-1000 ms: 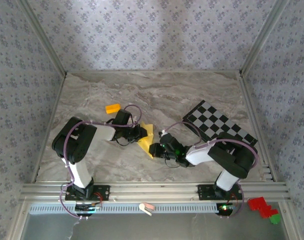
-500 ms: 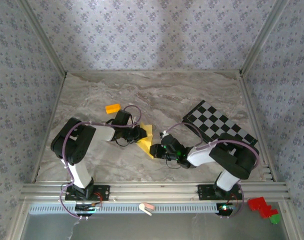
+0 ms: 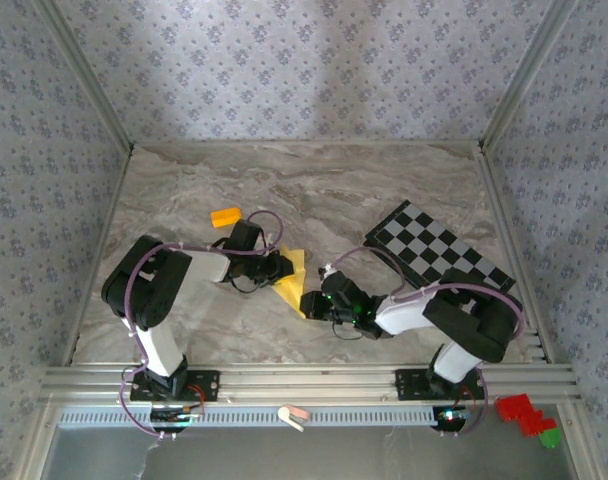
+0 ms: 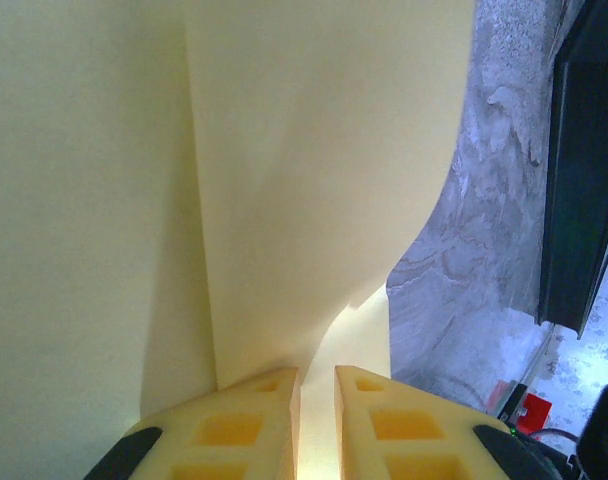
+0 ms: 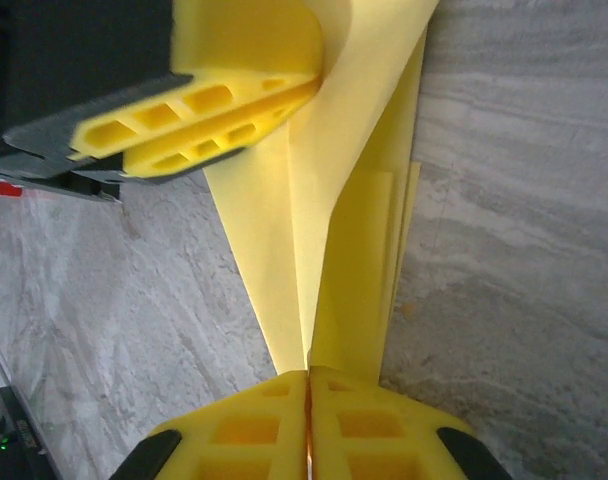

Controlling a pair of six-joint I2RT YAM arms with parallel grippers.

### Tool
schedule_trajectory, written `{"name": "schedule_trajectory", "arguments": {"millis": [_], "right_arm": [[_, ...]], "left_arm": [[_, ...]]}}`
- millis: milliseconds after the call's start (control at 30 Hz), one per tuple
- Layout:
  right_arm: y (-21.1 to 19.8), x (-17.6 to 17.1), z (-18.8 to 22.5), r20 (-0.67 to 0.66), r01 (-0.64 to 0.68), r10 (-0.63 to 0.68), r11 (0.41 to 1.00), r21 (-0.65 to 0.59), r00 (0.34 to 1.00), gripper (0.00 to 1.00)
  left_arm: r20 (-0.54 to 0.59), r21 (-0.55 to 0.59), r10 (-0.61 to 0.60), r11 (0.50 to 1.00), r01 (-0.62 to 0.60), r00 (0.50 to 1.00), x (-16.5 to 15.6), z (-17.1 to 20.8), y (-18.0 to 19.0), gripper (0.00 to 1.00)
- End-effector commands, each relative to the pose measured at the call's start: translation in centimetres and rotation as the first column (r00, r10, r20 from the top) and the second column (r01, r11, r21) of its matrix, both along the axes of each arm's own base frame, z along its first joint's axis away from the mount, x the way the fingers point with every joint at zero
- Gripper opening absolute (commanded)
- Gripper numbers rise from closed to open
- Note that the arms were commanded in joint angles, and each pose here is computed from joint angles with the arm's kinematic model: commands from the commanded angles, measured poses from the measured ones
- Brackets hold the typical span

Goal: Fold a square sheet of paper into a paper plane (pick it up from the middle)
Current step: Fourth fold the wing at the center of the table.

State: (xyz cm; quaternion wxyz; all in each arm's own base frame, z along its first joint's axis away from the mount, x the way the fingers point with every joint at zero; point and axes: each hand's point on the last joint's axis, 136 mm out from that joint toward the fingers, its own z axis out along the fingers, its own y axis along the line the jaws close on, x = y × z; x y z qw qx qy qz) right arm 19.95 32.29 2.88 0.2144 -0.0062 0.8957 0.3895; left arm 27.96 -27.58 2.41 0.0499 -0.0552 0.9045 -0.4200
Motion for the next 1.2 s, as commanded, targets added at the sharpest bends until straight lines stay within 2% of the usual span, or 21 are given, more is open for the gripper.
{"name": "schedule_trajectory", "arguments": {"millis": [0,267,667,867,1033,1167], "right_arm": [[0.3,-0.3,-1.0,-0.02,0.003,-0.003,1.0,-0.01,1.0,0.08],[-0.7,-0.1,-1.5,-0.028,0.026,-0.027,0.999,-0.029,0.999,0.08],[-2.1,-0.3,0.5,0.02,0.029,-0.028,0.999,-0.044,0.999,0.17],[-4.1,-0.1,2.4,0.076,0.054,-0.047,0.995,-0.089,0.996,0.24],[-2.5,-0.1,5.4,0.135,-0.025,0.037,0.996,-0.091,0.99,0.25],[0.0,-0.3,5.9,0.132,-0.111,0.123,0.989,-0.099,0.984,0.24]], "left_arm": [[-0.046,0.081,0.014,0.997,-0.01,0.999,-1.2,-2.2,1.5,0.17],[-0.045,0.08,0.009,0.997,-0.005,0.999,-1.2,-2.2,1.5,0.17],[-0.049,0.086,0.006,0.996,-0.001,0.999,-1.3,-2.5,1.6,0.17],[-0.051,0.083,0.005,0.997,0.0,0.999,-1.3,-2.6,1.6,0.17],[-0.051,0.083,0.005,0.997,0.0,0.999,-1.3,-2.5,1.6,0.17],[-0.051,0.085,0.005,0.996,-0.001,0.999,-1.3,-2.6,1.6,0.17]]}}
